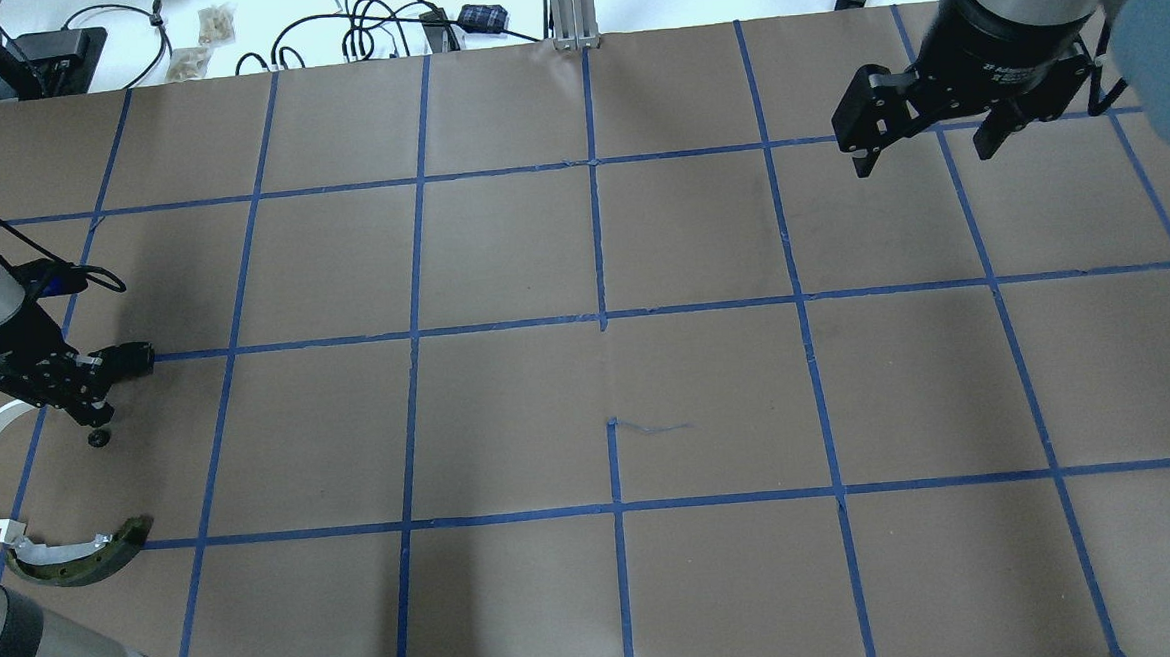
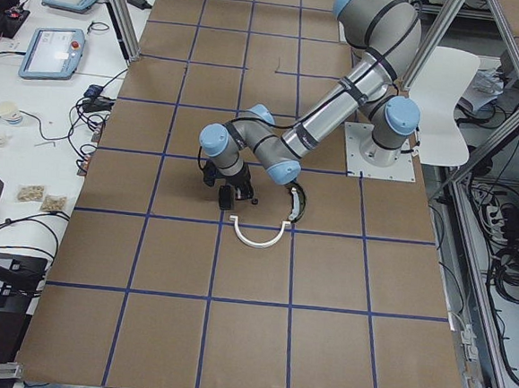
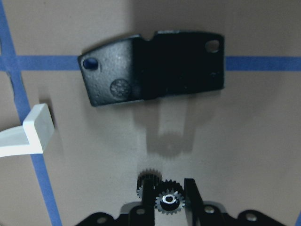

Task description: Place bearing gear from tray to pile

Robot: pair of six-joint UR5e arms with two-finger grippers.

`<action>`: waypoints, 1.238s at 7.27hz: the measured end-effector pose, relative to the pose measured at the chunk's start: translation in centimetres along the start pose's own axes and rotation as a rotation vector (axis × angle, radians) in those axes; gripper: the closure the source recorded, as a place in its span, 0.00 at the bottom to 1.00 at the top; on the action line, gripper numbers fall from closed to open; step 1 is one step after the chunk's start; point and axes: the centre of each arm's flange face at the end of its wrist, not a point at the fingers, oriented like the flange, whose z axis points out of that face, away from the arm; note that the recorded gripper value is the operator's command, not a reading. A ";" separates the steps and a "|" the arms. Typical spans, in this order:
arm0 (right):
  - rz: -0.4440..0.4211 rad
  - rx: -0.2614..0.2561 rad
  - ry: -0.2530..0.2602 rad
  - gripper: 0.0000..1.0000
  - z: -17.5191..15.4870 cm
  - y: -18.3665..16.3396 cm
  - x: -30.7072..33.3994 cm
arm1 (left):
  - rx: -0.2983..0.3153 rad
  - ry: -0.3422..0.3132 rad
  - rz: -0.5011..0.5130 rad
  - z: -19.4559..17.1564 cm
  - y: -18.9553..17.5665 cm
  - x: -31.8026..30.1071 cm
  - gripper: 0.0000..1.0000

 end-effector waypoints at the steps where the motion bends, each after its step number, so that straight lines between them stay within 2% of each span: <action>1: 0.000 -0.001 0.000 0.00 0.0 0.0 0.0 | -0.009 0.005 0.000 0.4 0.1 0.1 1.00; 2: 0.000 -0.001 0.000 0.00 0.1 0.0 0.0 | -0.013 0.008 -0.001 0.6 0.2 0.2 0.84; 3: 0.000 -0.003 0.000 0.00 0.2 0.0 0.0 | -0.015 0.009 -0.001 0.7 0.2 0.3 0.46; 4: 0.000 -0.006 0.000 0.00 0.4 0.1 0.0 | -0.016 0.010 0.001 0.7 0.2 0.3 0.23; 5: -0.001 -0.009 0.000 0.00 0.8 0.1 0.0 | -0.016 0.011 0.005 0.8 0.2 0.3 0.12; 6: -0.001 -0.012 0.003 0.00 0.9 0.2 0.0 | -0.017 0.012 0.007 0.8 0.2 0.4 0.11; 7: 0.000 -0.013 0.004 0.00 1.0 0.2 0.1 | -0.018 0.014 0.009 0.9 0.2 0.4 0.00; 9: -0.002 -0.013 0.003 0.00 1.0 0.2 0.1 | -0.001 0.006 0.012 -0.2 0.1 0.9 0.00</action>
